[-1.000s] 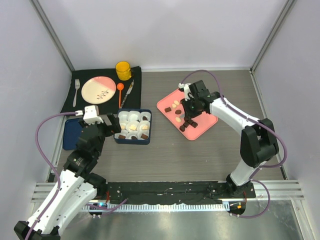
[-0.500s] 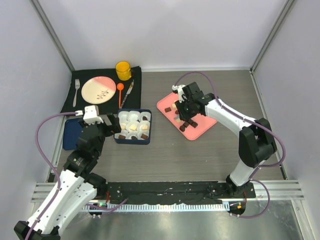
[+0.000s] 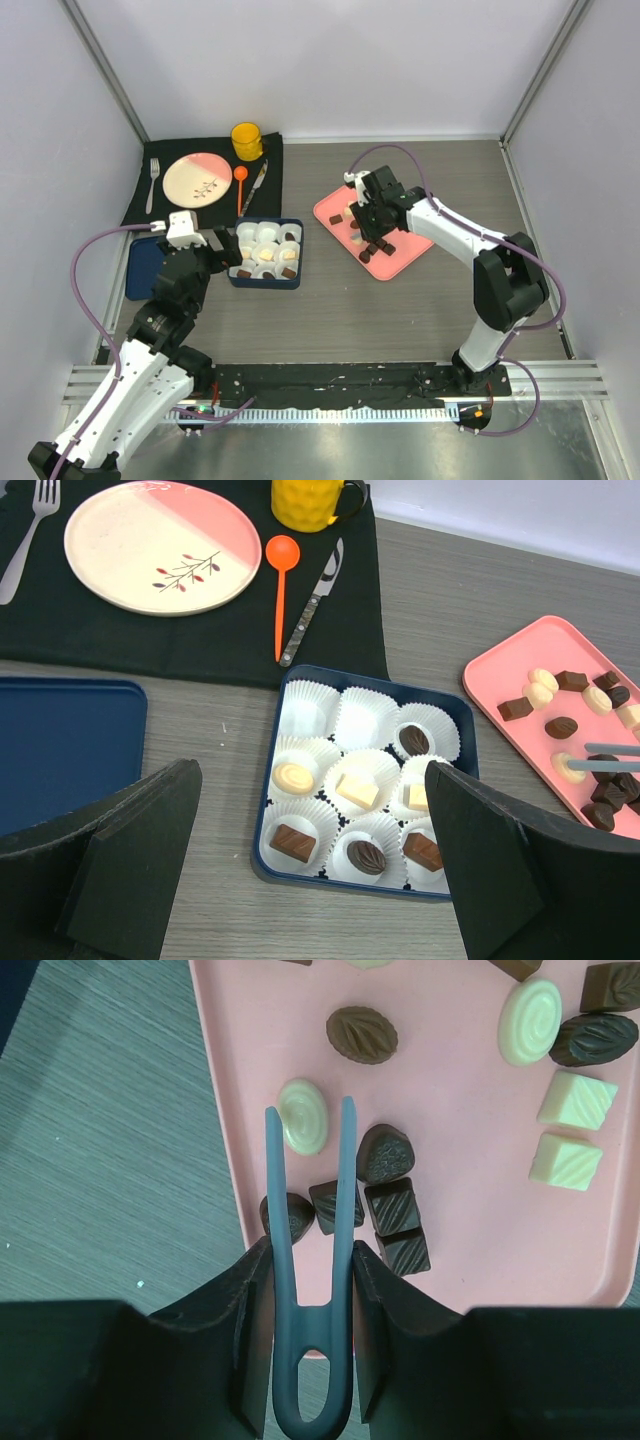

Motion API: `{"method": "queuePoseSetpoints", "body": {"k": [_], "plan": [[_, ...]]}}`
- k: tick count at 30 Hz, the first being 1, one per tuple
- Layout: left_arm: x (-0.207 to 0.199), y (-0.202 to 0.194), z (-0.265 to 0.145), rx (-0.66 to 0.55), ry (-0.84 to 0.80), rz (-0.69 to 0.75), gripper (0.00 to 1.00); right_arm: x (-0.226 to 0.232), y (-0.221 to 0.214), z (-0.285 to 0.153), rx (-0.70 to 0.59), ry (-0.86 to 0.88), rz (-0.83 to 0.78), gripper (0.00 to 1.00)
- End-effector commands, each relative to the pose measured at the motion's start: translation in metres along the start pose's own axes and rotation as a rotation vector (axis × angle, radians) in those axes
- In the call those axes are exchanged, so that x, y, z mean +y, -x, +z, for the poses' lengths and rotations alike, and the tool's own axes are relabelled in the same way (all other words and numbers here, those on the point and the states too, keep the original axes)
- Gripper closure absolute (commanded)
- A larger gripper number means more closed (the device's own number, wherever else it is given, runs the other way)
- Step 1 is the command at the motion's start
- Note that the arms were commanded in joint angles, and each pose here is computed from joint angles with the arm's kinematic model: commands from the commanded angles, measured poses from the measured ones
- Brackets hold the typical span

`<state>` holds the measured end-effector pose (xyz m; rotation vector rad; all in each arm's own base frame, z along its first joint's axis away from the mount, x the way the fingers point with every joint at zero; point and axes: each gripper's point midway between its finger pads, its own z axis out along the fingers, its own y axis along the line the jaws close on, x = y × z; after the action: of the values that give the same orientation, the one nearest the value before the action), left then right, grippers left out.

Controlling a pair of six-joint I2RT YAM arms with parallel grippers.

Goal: Pack the chocolate

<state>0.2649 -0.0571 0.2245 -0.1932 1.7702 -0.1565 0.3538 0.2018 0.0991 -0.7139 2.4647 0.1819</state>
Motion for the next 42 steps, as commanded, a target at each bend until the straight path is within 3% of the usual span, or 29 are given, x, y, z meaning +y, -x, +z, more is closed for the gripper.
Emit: {"method": "queuePoseSetpoints", "body": {"k": [1,29,34,42], "plan": [[-0.006,0.026,-0.002,-0.065,-0.019,-0.024,0.00,-0.001,0.016,0.001,-0.045,-0.017,0.004,0.63],[-0.008,0.026,-0.002,-0.065,-0.030,-0.026,0.00,0.006,-0.001,0.010,0.015,0.022,0.008,0.66],[-0.008,0.027,-0.002,-0.067,-0.027,-0.027,0.00,0.005,0.011,0.001,-0.019,0.017,0.007,0.79],[-0.007,0.027,-0.003,-0.069,-0.025,-0.027,0.00,0.016,0.053,-0.026,-0.137,0.026,-0.013,0.82]]}}
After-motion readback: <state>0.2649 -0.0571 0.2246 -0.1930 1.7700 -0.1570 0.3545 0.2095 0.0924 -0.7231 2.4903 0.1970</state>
